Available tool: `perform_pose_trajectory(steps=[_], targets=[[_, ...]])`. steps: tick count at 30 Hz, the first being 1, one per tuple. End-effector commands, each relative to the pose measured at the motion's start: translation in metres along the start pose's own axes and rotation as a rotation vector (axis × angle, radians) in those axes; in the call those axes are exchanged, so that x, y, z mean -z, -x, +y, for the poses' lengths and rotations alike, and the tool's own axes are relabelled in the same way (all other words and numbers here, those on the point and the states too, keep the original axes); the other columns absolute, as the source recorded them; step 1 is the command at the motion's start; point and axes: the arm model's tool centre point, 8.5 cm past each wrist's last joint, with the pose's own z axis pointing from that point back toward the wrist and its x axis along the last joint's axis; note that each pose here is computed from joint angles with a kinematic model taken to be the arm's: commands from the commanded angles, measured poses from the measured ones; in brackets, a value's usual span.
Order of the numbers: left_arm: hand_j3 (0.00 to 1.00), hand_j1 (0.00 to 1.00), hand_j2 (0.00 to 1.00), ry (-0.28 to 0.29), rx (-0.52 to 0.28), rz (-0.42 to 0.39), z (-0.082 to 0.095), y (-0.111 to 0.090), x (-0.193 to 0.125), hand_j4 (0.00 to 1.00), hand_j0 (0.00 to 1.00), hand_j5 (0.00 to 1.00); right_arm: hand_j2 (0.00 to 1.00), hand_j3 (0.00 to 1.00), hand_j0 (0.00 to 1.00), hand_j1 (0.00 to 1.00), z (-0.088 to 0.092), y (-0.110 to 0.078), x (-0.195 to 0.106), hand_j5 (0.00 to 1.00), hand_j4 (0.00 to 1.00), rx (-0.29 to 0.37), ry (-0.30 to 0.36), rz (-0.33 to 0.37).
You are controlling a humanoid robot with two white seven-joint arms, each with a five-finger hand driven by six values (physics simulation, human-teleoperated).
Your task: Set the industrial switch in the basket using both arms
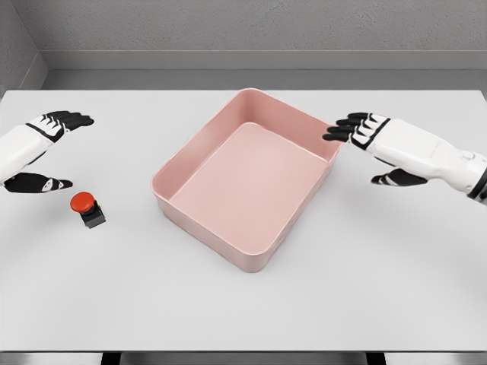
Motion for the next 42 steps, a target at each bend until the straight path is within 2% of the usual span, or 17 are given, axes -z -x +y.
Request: perform_pose_trajectory(steps=[1, 9, 11, 13, 16, 18, 20, 22, 26, 29, 31, 34, 36, 38, 42], targets=[[1.0, 1.0, 1.0, -0.004, -0.003, -0.002, 0.001, -0.001, 0.0, 1.0, 1.0, 1.0, 1.0, 1.0, 1.0, 1.0, -0.002, 0.002, -0.002, 1.0, 1.0, -0.002, 0.006, 0.01], [1.0, 1.0, 1.0, 0.009, 0.005, 0.001, 0.001, 0.0, -0.002, 1.0, 1.0, 1.0, 1.0, 1.0, 1.0, 1.0, 0.003, 0.006, -0.003, 1.0, 1.0, 0.009, -0.013, 0.021], [1.0, 1.0, 1.0, 0.034, 0.015, 0.005, -0.001, 0.001, -0.003, 1.0, 1.0, 1.0, 1.0, 1.0, 1.0, 1.0, -0.007, 0.022, -0.02, 1.0, 1.0, 0.002, -0.003, 0.088], [1.0, 1.0, 1.0, 0.042, 0.028, 0.007, 0.0, 0.002, -0.003, 1.0, 1.0, 1.0, 1.0, 1.0, 1.0, 1.0, -0.008, 0.04, -0.035, 1.0, 1.0, 0.011, 0.0, 0.156], [1.0, 1.0, 1.0, 0.072, 0.056, 0.015, -0.004, 0.003, -0.005, 1.0, 1.0, 1.0, 1.0, 1.0, 1.0, 1.0, 0.001, 0.056, -0.047, 1.0, 1.0, 0.043, -0.026, 0.21], [1.0, 1.0, 1.0, 0.083, 0.065, 0.019, -0.004, 0.005, -0.007, 1.0, 1.0, 1.0, 1.0, 1.0, 1.0, 1.0, 0.005, 0.058, -0.049, 1.0, 1.0, 0.047, -0.042, 0.217], [1.0, 1.0, 1.0, 0.099, 0.072, 0.026, -0.004, 0.006, -0.011, 1.0, 1.0, 1.0, 1.0, 1.0, 1.0, 1.0, 0.012, 0.065, -0.052, 1.0, 1.0, 0.045, -0.069, 0.254], [1.0, 1.0, 1.0, 0.108, 0.08, 0.027, -0.006, 0.006, -0.011, 1.0, 1.0, 1.0, 1.0, 1.0, 1.0, 1.0, 0.031, 0.07, -0.043, 1.0, 1.0, 0.095, -0.119, 0.29], [1.0, 1.0, 1.0, 0.128, 0.093, 0.036, -0.004, 0.009, -0.016, 1.0, 1.0, 1.0, 1.0, 1.0, 1.0, 1.0, 0.03, 0.094, -0.037, 1.0, 1.0, 0.1, -0.159, 0.349], [1.0, 1.0, 1.0, 0.137, 0.089, 0.037, -0.007, 0.008, -0.018, 1.0, 1.0, 1.0, 1.0, 1.0, 1.0, 1.0, 0.02, 0.099, -0.028, 1.0, 1.0, 0.079, -0.16, 0.35], [1.0, 1.0, 1.0, 0.158, 0.116, 0.04, -0.007, 0.009, -0.019, 1.0, 1.0, 1.0, 1.0, 1.0, 1.0, 1.0, 0.02, 0.104, -0.015, 1.0, 1.0, 0.058, -0.198, 0.342], [1.0, 1.0, 1.0, 0.2, 0.114, 0.036, -0.014, 0.009, -0.021, 1.0, 1.0, 1.0, 1.0, 1.0, 1.0, 1.0, 0.023, 0.109, 0.005, 1.0, 1.0, 0.056, -0.244, 0.321], [1.0, 1.0, 1.0, 0.21, 0.11, 0.034, -0.017, 0.008, -0.021, 1.0, 1.0, 1.0, 1.0, 1.0, 1.0, 1.0, 0.025, 0.103, 0.025, 1.0, 1.0, 0.054, -0.255, 0.284], [1.0, 1.0, 1.0, 0.234, 0.14, 0.03, -0.021, 0.007, -0.02, 1.0, 1.0, 1.0, 1.0, 1.0, 1.0, 1.0, 0.034, 0.098, 0.035, 1.0, 1.0, 0.065, -0.267, 0.264], [1.0, 1.0, 1.0, 0.238, 0.141, 0.024, -0.022, 0.006, -0.019, 1.0, 1.0, 1.0, 1.0, 1.0, 1.0, 1.0, 0.039, 0.111, 0.033, 1.0, 1.0, 0.08, -0.282, 0.316]])
